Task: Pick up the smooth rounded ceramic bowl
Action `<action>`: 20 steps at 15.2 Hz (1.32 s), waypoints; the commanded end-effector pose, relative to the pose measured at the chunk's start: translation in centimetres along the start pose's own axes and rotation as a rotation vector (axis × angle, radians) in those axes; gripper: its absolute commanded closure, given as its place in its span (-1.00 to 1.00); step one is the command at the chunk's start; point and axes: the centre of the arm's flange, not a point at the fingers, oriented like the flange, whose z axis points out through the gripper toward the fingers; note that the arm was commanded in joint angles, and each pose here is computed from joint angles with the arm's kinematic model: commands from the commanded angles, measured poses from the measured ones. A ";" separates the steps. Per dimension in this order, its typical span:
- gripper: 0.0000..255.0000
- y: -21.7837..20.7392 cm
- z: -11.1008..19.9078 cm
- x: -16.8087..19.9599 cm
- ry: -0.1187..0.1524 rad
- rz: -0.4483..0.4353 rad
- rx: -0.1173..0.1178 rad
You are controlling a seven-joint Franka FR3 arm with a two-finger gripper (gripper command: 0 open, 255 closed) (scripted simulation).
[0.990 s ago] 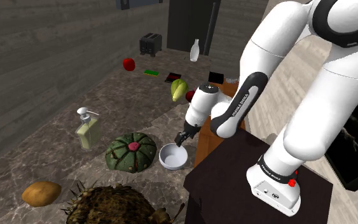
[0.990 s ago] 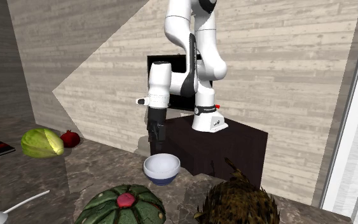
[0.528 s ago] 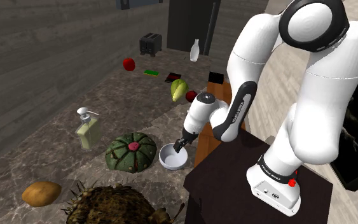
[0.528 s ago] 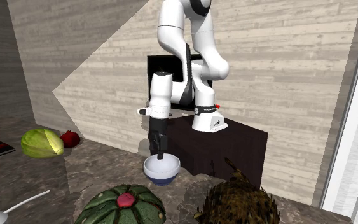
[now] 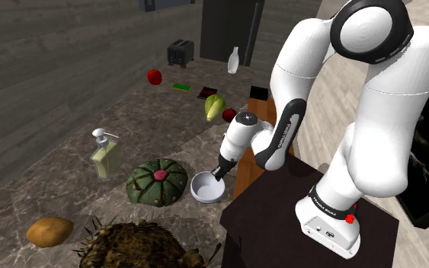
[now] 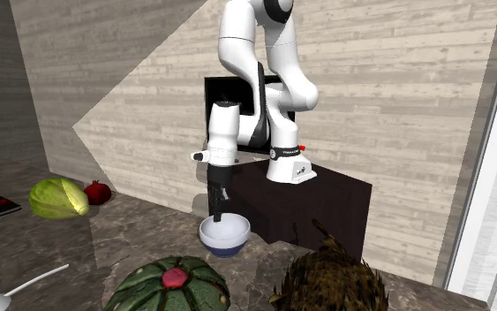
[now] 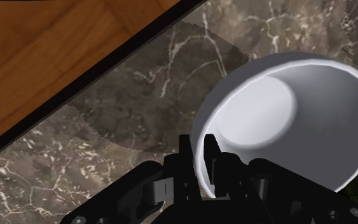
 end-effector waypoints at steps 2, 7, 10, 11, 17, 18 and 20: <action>1.00 0.0 0.0 0.0 0.000 0.000 0.000; 1.00 -0.1 -2.1 0.3 0.000 0.000 0.000; 1.00 -0.2 -3.7 0.6 0.000 0.000 0.000; 1.00 -0.2 -4.2 0.6 0.000 0.000 0.000; 1.00 -0.3 -7.3 1.1 0.000 0.000 0.000; 1.00 -0.3 -7.8 1.2 0.000 0.000 0.000; 1.00 -0.3 -7.9 1.2 0.000 0.000 0.000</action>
